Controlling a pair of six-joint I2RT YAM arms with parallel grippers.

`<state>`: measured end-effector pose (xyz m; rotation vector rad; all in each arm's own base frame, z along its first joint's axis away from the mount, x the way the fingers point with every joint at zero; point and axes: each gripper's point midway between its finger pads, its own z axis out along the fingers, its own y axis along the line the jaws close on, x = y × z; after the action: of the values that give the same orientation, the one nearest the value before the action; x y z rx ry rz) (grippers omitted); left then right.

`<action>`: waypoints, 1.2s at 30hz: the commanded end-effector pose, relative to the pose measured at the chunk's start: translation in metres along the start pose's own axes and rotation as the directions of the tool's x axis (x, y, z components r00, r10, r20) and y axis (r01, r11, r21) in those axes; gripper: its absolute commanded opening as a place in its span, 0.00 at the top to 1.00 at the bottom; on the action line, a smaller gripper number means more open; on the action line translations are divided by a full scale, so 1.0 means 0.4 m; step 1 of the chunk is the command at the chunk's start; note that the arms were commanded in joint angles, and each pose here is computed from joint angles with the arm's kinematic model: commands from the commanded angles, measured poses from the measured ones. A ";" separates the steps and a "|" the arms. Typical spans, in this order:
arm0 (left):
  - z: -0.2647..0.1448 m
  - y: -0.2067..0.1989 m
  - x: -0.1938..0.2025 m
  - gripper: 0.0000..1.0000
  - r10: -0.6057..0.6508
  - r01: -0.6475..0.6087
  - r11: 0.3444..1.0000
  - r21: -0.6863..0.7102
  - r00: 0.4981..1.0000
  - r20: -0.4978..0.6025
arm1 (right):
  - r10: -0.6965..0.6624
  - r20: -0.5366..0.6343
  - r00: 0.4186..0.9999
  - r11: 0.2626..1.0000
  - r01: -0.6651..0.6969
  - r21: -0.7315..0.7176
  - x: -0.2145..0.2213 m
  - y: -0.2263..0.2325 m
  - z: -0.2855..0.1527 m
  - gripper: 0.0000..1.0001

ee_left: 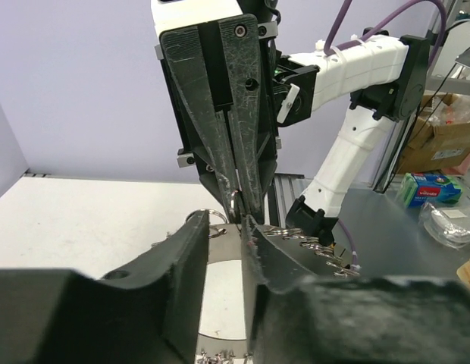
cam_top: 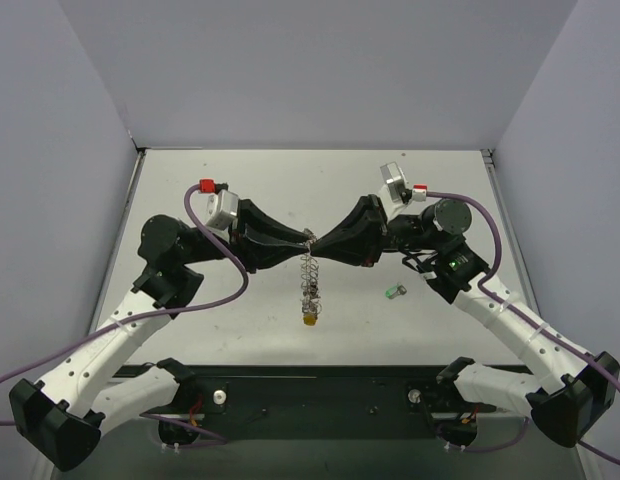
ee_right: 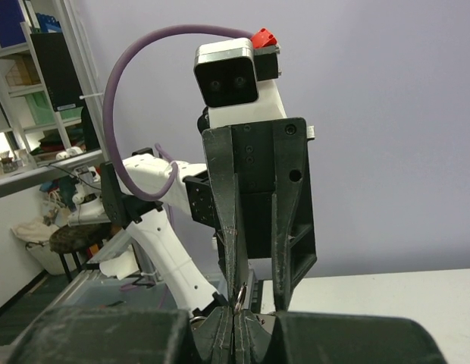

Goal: Put the keys on the keyring

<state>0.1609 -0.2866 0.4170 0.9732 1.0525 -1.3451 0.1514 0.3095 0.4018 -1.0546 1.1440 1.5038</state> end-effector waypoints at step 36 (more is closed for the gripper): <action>0.053 0.056 0.077 1.00 0.028 -0.039 0.989 -0.143 0.997 -0.079 | -0.078 -0.026 0.997 0.997 0.078 0.021 0.027 -0.003 -0.008 0.60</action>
<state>0.1562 -0.3011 0.4148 1.0192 1.0592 -1.3146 0.1471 0.2998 0.3963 -1.1127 1.1364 1.4839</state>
